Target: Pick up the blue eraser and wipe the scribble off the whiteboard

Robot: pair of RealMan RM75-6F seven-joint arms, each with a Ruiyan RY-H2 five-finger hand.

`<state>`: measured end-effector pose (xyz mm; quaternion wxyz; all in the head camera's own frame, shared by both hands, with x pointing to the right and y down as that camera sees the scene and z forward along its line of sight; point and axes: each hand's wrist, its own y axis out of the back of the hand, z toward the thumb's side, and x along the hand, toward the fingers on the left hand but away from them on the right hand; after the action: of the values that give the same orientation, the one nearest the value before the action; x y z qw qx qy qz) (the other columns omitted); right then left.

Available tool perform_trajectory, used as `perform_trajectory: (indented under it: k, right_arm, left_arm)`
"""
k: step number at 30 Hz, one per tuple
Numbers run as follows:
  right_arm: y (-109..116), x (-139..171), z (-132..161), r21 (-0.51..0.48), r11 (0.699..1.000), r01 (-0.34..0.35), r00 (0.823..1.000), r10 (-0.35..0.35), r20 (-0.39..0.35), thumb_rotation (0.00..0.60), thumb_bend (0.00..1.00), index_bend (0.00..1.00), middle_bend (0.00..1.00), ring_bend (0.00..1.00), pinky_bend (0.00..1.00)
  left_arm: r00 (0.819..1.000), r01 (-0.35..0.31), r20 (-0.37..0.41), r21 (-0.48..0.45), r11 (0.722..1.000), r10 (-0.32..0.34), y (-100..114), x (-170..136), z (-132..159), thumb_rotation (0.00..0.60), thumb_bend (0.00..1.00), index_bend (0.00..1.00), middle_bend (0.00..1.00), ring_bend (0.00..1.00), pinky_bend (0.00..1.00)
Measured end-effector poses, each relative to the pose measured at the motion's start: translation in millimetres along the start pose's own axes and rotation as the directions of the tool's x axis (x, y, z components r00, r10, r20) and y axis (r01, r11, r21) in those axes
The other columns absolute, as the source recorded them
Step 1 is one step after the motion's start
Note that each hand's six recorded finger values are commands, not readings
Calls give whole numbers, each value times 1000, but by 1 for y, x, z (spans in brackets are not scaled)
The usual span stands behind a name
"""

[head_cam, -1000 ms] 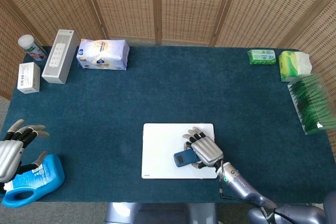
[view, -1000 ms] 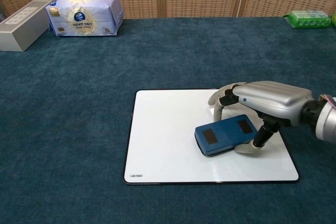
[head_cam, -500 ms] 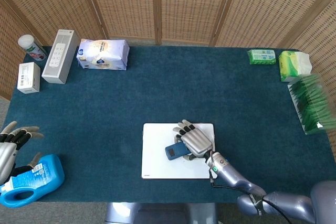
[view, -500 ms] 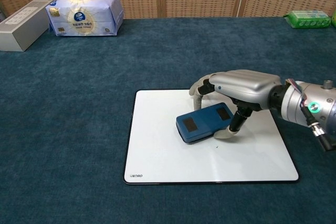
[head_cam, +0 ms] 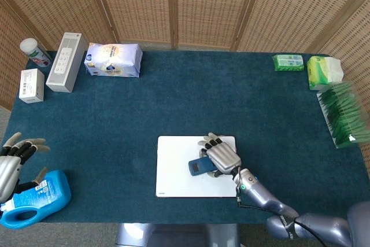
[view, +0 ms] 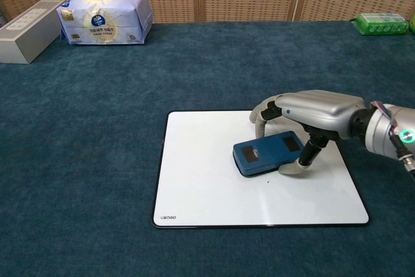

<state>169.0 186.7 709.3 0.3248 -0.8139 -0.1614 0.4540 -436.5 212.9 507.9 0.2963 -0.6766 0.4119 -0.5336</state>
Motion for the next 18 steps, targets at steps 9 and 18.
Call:
perform_trajectory:
  k: [9, 18]
  right_arm:
    - [8, 26, -16, 3, 1000, 23, 999, -24, 45, 600, 214, 558, 187, 0, 0]
    - [-1, 40, -20, -15, 1000, 11, 998, -10, 62, 600, 213, 558, 187, 0, 0]
  left_arm:
    - [1000, 7, 12, -1, 1000, -7, -3, 4, 3, 600, 429, 335, 261, 224, 72]
    - [1000, 8, 12, 2, 1000, -8, -3, 4, 2, 600, 428, 334, 261, 224, 71]
